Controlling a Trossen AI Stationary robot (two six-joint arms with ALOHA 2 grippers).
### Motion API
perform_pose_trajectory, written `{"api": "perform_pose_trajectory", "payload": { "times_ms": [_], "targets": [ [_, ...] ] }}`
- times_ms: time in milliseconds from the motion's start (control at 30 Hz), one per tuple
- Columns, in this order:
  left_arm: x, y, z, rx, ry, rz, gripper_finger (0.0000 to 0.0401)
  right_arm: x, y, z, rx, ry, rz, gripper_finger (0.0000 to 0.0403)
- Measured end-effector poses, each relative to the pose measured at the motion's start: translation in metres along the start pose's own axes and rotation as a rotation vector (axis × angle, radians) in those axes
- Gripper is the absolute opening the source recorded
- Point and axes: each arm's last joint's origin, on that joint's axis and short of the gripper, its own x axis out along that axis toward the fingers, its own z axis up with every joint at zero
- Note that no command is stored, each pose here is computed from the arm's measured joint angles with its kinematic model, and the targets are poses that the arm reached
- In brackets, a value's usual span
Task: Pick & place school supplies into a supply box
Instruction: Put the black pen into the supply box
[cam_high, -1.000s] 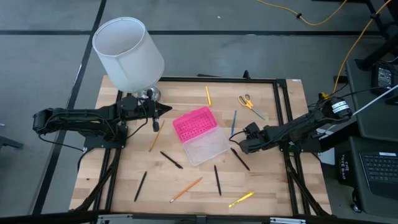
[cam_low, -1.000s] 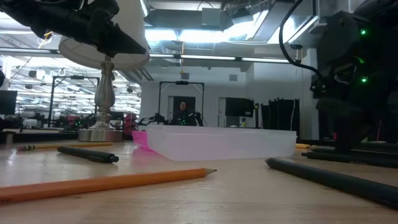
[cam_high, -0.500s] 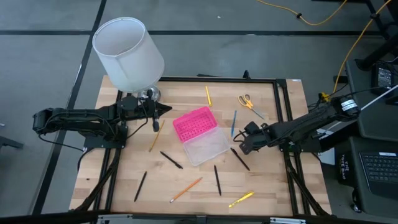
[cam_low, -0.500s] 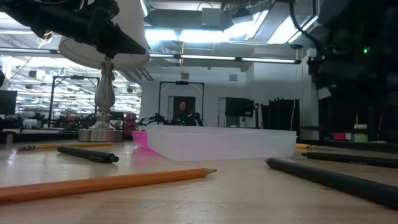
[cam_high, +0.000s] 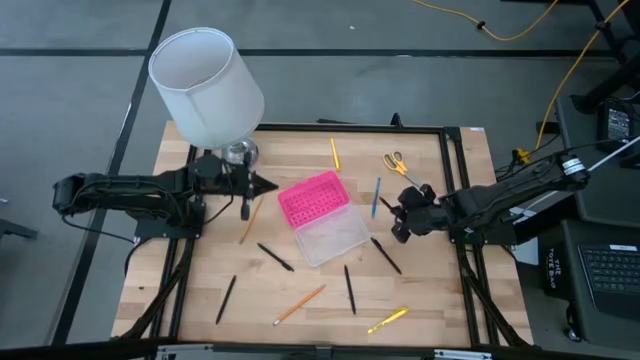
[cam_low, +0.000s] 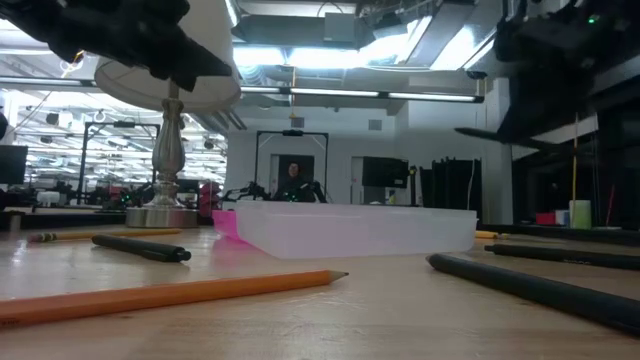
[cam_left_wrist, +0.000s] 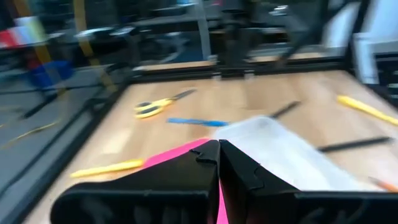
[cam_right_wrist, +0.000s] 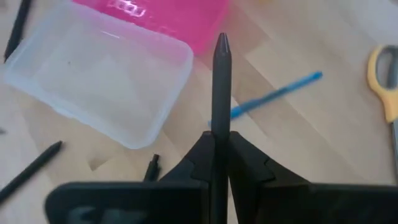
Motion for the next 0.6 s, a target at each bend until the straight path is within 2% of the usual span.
{"api": "perform_pose_trajectory", "payload": {
  "times_ms": [333, 533, 600],
  "targets": [
    [0.001, -0.014, 0.001, -0.019, -0.004, -0.068, 0.0004, -0.005, 0.019, 0.011, -0.184, -0.176, 0.117, 0.0032],
    [0.001, -0.021, 0.002, -0.052, 0.008, 0.01, 0.0004, -0.001, 0.029, 0.014, -0.263, -0.212, 0.17, 0.0028],
    [0.001, -0.024, 0.002, -0.047, 0.009, 0.007, 0.0004, 0.002, 0.033, 0.016, -0.278, -0.228, 0.182, 0.0029]
  ]
}}
